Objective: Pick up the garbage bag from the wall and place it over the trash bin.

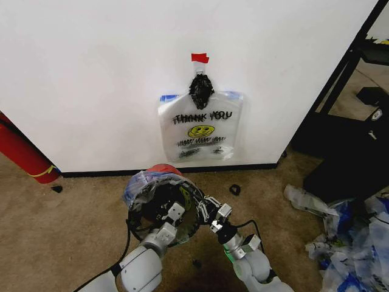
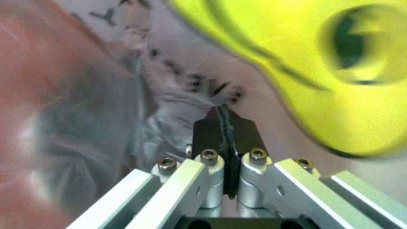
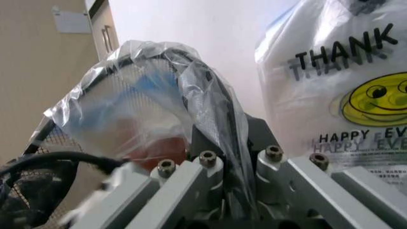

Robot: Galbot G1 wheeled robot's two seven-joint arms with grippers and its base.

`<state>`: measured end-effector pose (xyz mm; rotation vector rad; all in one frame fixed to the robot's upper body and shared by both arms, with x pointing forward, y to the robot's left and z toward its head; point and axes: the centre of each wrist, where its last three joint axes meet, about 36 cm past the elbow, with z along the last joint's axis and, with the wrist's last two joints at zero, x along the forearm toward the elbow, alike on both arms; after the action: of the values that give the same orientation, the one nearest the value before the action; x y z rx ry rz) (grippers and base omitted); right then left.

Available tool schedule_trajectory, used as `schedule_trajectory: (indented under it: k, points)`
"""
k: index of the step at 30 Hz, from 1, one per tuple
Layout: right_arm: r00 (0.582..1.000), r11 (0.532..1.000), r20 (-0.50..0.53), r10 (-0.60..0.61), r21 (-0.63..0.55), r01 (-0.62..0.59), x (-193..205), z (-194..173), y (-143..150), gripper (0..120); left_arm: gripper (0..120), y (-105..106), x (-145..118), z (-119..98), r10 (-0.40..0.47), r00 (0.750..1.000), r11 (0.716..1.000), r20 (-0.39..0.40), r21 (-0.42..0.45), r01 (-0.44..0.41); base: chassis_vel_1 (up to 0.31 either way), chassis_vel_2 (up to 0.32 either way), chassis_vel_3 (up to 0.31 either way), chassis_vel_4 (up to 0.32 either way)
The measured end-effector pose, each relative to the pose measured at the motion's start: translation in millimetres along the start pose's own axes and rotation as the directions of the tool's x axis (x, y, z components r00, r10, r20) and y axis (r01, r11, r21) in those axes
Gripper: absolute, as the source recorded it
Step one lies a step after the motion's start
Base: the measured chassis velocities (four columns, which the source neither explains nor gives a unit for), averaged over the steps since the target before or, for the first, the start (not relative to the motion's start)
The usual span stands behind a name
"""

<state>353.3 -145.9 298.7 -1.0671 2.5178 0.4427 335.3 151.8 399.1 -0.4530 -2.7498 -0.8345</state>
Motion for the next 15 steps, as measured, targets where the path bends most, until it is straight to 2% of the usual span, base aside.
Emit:
schedule_trajectory:
  k: [5,9,11,15]
  points:
    - [1.000,1.000,-0.001,-0.029,-0.008,0.029,2.2,-0.5,4.9,1,0,18.2,-27.1,6.6,-0.106,0.994,0.994,-0.017,-0.036,0.106,0.000,0.000,0.000,0.000]
    - [0.999,0.999,-0.003,-0.050,-0.018,0.050,2.1,1.1,9.4,1,0,27.1,-33.9,12.6,-0.144,0.989,0.989,-0.021,-0.044,0.143,0.000,0.000,0.000,0.000]
    - [0.999,0.998,-0.001,-0.052,-0.020,0.052,1.7,1.5,10.2,1,0,27.7,-32.8,14.0,-0.144,0.989,0.989,-0.017,-0.039,0.143,0.000,0.000,0.000,0.000]
    - [1.000,1.000,0.006,-0.011,-0.029,0.012,-1.4,6.8,4.8,1,0,21.8,-10.2,10.0,-0.019,0.997,0.998,0.074,0.053,0.015,0.000,0.000,0.000,0.000]
